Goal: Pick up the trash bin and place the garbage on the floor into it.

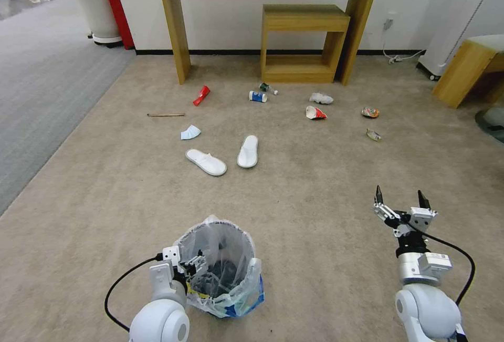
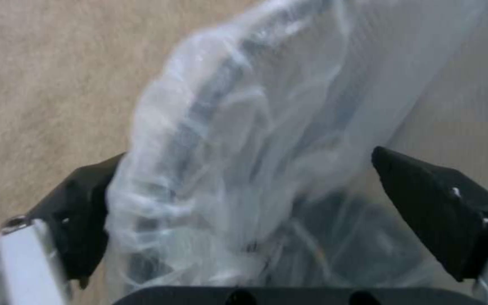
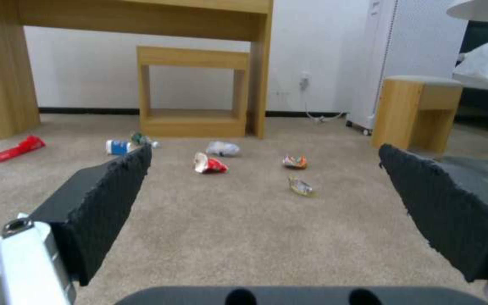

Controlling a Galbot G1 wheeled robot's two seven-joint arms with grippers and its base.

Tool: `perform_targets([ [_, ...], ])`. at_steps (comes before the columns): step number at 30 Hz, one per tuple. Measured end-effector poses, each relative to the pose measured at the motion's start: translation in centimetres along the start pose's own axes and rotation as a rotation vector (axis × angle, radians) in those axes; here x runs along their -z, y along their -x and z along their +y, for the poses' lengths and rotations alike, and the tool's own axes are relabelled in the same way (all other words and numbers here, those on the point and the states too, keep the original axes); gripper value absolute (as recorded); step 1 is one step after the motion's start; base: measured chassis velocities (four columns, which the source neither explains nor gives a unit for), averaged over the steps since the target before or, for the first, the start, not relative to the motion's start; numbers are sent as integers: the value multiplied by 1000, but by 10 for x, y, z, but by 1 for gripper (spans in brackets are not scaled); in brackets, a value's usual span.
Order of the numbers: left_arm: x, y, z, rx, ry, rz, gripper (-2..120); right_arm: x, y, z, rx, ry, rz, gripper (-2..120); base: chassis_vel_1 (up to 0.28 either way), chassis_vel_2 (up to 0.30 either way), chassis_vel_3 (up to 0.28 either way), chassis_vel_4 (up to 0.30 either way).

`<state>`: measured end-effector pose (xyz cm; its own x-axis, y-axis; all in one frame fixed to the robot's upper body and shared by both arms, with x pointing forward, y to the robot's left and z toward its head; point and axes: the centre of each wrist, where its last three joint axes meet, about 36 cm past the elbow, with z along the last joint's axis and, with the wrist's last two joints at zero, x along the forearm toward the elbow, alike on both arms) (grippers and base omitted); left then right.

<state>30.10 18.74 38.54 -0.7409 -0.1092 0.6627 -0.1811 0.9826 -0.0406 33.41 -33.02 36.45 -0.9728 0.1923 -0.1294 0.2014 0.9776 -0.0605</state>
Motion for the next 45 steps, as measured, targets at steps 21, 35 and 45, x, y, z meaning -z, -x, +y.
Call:
perform_targets([
  [21, 12, -26, 0, -34, -14, 17, 100, 7, 3, 5, 8, 8, 13, 100, 0, 0, 0, 0],
  [35, 33, -54, 13, -20, -11, -69, 100, 9, 2, 12, 13, 6, 18, 100, 0, 0, 0, 0],
  [45, 28, -48, 14, -12, -5, -52, 100, 11, 1, 12, 11, 4, 17, 100, 0, 0, 0, 0],
])
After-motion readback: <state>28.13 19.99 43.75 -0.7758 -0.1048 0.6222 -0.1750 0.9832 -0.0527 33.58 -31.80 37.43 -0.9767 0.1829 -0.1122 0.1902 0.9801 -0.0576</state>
